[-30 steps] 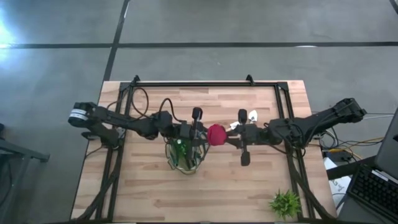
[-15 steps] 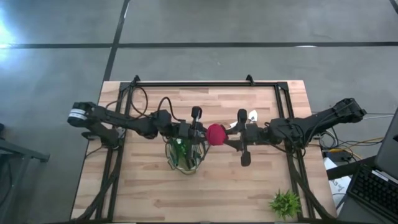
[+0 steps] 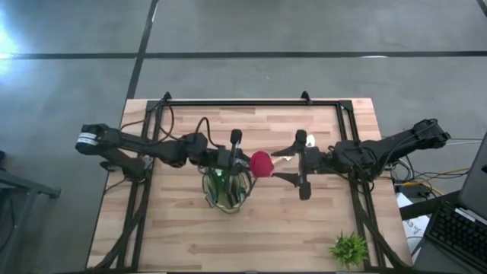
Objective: Pick & Place Garden tools in Gardening bag
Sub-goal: Put the red gloves into the gardening bag
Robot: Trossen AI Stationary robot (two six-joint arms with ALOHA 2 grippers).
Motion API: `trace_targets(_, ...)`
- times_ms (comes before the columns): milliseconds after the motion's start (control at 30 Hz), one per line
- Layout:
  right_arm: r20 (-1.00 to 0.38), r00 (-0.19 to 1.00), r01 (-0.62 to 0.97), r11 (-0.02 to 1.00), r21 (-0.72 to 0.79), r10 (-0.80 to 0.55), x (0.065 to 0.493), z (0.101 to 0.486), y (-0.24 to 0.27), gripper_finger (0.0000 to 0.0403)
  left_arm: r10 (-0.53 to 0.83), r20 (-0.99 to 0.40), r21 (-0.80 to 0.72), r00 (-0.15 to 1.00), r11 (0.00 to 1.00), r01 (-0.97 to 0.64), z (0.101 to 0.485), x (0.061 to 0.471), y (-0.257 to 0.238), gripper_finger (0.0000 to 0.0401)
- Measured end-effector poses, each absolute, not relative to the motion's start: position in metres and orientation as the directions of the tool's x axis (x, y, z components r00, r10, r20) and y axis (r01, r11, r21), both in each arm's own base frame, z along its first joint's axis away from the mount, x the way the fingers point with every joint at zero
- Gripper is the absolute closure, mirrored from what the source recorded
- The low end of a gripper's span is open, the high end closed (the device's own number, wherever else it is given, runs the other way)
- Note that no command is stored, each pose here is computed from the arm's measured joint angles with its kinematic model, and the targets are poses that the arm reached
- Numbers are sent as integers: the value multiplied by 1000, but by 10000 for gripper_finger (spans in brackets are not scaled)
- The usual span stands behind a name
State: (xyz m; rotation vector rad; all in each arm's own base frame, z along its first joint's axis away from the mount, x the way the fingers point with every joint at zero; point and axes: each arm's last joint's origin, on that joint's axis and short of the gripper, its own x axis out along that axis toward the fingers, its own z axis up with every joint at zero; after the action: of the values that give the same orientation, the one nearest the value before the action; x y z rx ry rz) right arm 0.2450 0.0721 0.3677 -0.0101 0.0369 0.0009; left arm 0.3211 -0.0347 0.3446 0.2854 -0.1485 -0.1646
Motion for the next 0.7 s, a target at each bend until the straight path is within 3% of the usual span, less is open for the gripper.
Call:
trace_targets(333,-219,976,17,998,60,-4,225,358,66,139,-89,3,184,996,979,87,321,288,-37,354)
trace_targets(533,-281,960,30,996,80,-6,224,351,66,153,-10,56,14,998,1000,9,293,250,-39,354)
trace_targets(700,-285,959,26,998,59,-8,226,349,66,161,-29,94,-104,995,994,38,282,226,-43,354)
